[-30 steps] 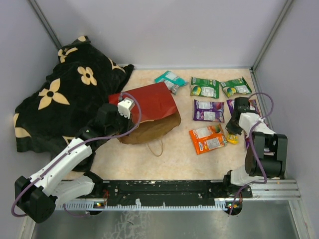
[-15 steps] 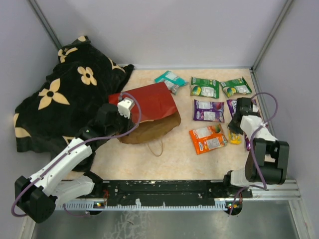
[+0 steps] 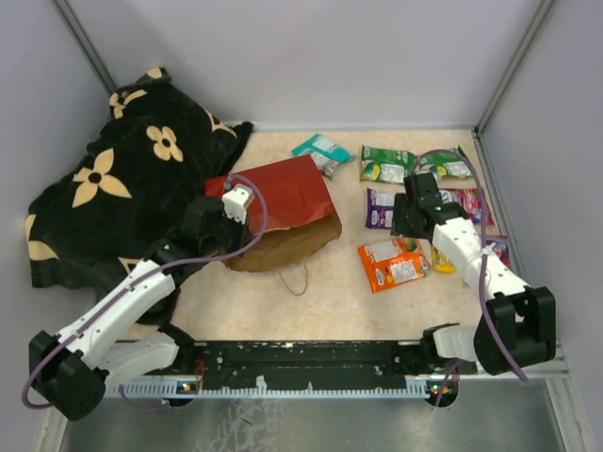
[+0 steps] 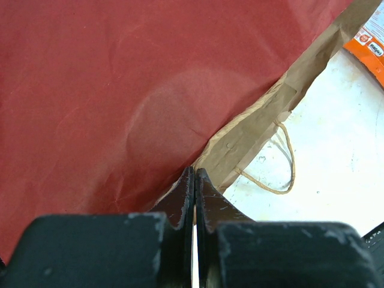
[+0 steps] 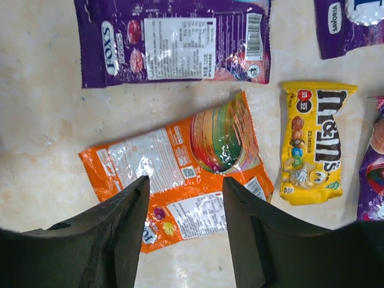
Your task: Take the snacks out of the paper bag
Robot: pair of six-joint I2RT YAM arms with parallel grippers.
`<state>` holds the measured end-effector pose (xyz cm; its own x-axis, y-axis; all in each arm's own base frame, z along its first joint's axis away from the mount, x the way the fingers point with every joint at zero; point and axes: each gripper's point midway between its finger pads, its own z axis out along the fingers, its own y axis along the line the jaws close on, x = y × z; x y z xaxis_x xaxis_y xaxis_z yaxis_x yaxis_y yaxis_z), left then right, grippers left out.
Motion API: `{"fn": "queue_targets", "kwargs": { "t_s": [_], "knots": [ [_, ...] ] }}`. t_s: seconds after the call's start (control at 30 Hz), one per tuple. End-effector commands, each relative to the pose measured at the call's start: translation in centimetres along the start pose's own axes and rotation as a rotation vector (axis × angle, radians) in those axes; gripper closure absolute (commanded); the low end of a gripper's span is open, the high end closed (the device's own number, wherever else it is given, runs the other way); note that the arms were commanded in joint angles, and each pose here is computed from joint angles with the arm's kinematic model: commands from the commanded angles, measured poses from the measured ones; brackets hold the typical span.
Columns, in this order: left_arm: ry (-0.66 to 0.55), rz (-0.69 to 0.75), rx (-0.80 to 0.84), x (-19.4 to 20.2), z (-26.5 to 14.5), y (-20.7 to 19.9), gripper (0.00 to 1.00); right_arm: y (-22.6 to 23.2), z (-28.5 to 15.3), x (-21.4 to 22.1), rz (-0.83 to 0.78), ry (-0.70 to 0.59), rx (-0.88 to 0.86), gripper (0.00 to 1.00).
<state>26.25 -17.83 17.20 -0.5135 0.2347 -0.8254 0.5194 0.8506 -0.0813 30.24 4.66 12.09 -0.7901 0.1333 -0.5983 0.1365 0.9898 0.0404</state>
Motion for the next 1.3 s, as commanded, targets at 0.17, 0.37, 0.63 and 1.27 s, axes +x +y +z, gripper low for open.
{"fn": "queue_targets", "kwargs": {
  "t_s": [0.17, 0.37, 0.63, 1.27],
  "knots": [
    [0.014, 0.011, -0.024, 0.2, 0.2, 0.5, 1.00, 1.2, 1.7, 4.5, -0.116, 0.120, 0.024, 0.04],
    [0.020, 0.011, -0.027, 0.3, 0.4, 0.5, 1.00, 1.9, 3.8, 7.0, -0.068, 0.181, 0.000, 0.03],
    [0.027, 0.010, -0.028, 0.5, 0.5, 0.5, 1.00, 0.9, 5.4, 8.2, -0.011, 0.228, 0.098, 0.03],
    [0.006, 0.006, -0.026, -0.6, 0.3, 0.4, 1.00, 0.8, 2.3, 5.7, 0.318, 0.096, 0.160, 0.01]
  ]
}}
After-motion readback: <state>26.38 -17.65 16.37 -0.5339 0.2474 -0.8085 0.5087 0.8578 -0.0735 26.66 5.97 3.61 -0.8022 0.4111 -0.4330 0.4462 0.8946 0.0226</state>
